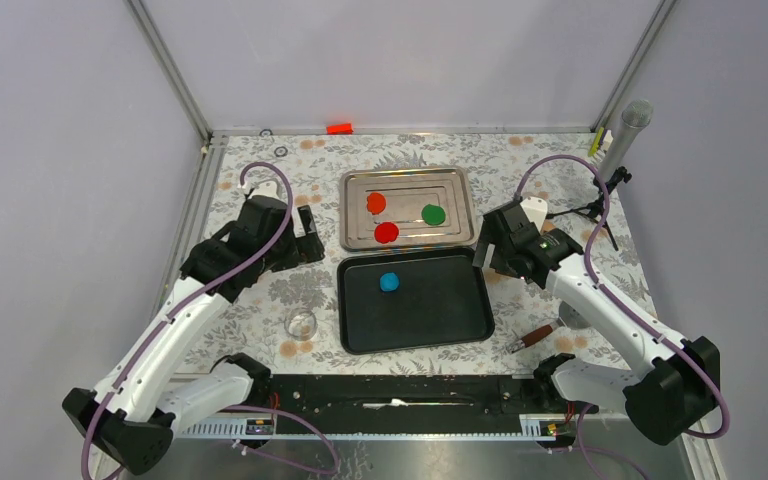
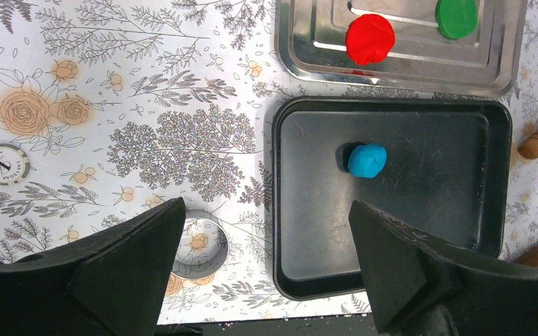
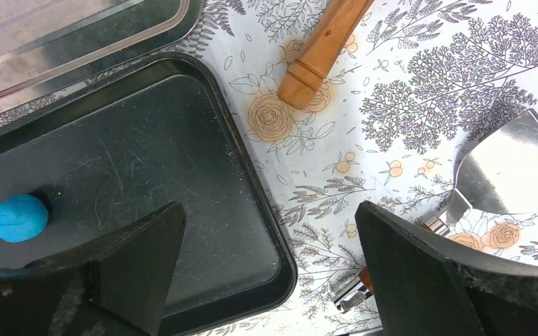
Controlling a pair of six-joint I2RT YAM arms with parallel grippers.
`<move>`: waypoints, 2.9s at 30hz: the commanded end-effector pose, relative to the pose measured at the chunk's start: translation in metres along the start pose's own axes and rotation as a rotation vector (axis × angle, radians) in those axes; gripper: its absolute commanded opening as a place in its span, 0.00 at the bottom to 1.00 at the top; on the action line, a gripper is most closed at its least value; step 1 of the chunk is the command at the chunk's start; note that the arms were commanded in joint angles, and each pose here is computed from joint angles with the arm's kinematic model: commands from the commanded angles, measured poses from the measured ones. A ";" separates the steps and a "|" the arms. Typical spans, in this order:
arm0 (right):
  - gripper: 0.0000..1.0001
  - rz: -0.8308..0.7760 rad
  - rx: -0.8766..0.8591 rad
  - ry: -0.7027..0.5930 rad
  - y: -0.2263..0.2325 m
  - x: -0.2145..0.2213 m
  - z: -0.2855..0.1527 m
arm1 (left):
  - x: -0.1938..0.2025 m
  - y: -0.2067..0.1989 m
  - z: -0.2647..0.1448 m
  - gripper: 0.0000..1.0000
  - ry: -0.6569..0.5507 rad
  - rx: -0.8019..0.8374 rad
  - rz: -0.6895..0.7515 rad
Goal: Roll out the dumpling wrappers from the dough
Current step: Pick up the rolling pin from the center of the board.
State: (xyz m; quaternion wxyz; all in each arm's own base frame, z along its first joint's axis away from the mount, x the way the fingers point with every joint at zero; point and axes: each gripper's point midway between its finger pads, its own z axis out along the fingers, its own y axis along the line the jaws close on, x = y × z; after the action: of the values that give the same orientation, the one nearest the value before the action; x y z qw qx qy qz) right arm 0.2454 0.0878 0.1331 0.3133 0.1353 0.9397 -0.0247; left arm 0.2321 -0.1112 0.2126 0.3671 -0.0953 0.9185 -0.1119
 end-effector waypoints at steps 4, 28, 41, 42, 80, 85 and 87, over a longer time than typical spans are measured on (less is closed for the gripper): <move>1.00 0.026 -0.041 -0.033 0.007 -0.013 -0.009 | -0.014 0.002 -0.001 0.99 -0.066 -0.014 -0.045; 0.99 0.215 -0.012 0.063 -0.037 -0.019 0.036 | 0.067 -0.060 0.003 0.99 0.106 0.273 0.081; 0.99 0.287 0.065 0.096 -0.043 -0.021 0.093 | 0.075 -0.109 -0.014 0.99 0.053 0.362 0.159; 0.99 0.287 0.076 0.097 -0.045 -0.022 0.098 | 0.071 -0.107 -0.015 0.99 0.035 0.358 0.152; 0.00 0.251 -0.228 -0.019 -0.021 -0.023 0.042 | -0.016 -0.132 -0.023 0.99 0.141 0.541 -0.046; 0.00 0.207 -0.429 0.001 0.005 -0.020 0.010 | -0.013 -0.166 -0.028 0.99 0.258 0.690 0.008; 0.00 0.153 -0.543 0.008 0.020 -0.019 -0.007 | -0.012 -0.174 -0.032 0.99 0.284 0.739 0.040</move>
State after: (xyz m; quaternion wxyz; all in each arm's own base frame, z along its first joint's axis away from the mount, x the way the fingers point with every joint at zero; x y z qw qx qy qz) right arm 0.2690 0.0690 0.1173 0.3224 0.2025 0.9116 0.1554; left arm 0.2449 -0.2426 0.2545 0.2622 -0.0071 0.8958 -0.3589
